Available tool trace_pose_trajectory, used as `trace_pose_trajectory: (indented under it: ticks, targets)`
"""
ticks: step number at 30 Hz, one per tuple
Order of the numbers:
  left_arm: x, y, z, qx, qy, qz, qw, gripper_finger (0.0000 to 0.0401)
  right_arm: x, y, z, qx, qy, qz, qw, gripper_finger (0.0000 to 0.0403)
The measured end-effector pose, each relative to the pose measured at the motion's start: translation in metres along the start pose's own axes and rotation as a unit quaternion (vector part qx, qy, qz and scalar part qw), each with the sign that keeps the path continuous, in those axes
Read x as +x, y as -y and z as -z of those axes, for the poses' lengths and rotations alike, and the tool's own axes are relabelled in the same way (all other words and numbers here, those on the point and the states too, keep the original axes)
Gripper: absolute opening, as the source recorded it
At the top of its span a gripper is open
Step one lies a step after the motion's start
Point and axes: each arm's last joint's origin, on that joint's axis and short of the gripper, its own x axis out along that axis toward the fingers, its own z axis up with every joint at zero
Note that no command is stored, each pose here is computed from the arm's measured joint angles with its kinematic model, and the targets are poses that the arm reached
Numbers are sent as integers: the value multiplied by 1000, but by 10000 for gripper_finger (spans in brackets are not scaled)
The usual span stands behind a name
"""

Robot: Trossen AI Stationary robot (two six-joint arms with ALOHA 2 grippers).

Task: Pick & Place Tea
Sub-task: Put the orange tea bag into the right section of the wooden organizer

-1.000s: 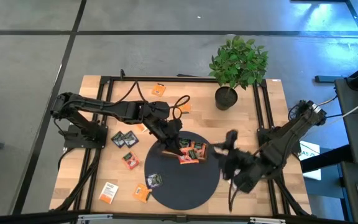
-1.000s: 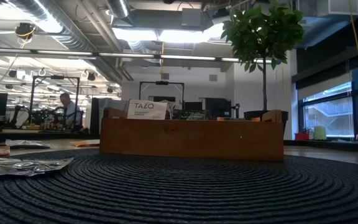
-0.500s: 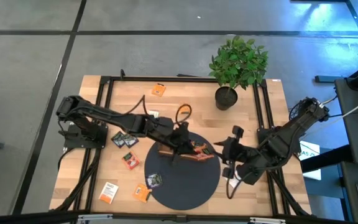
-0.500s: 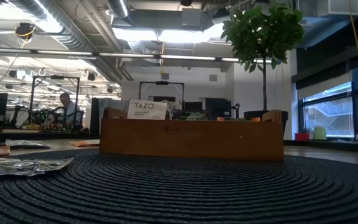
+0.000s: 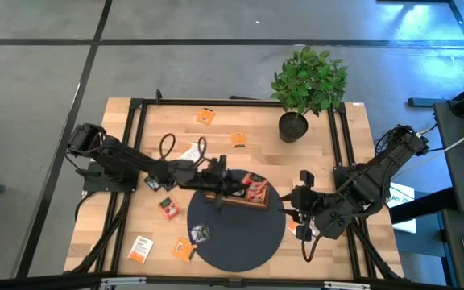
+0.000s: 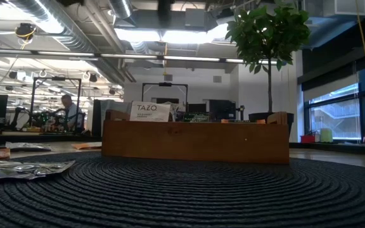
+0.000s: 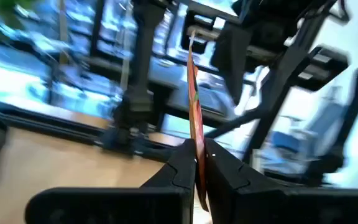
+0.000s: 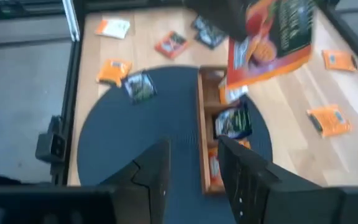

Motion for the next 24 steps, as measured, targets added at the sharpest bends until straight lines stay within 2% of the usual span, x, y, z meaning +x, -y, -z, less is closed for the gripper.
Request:
trace_pose_trajectory:
  ticks: [4,9,17,24]
  targets:
    - [-9,10,12,61,-5,-39,997,14,2,-1,-7,-28,34,2,999,137]
    - [-11,17,13,66,-3,-31,997,16,11,2,-20,-65,77,33,994,137]
    - [-12,21,13,68,-3,-18,997,16,33,20,-33,-33,72,50,996,137]
    - [-12,25,12,71,5,-7,997,17,52,24,-38,-17,46,6,999,134]
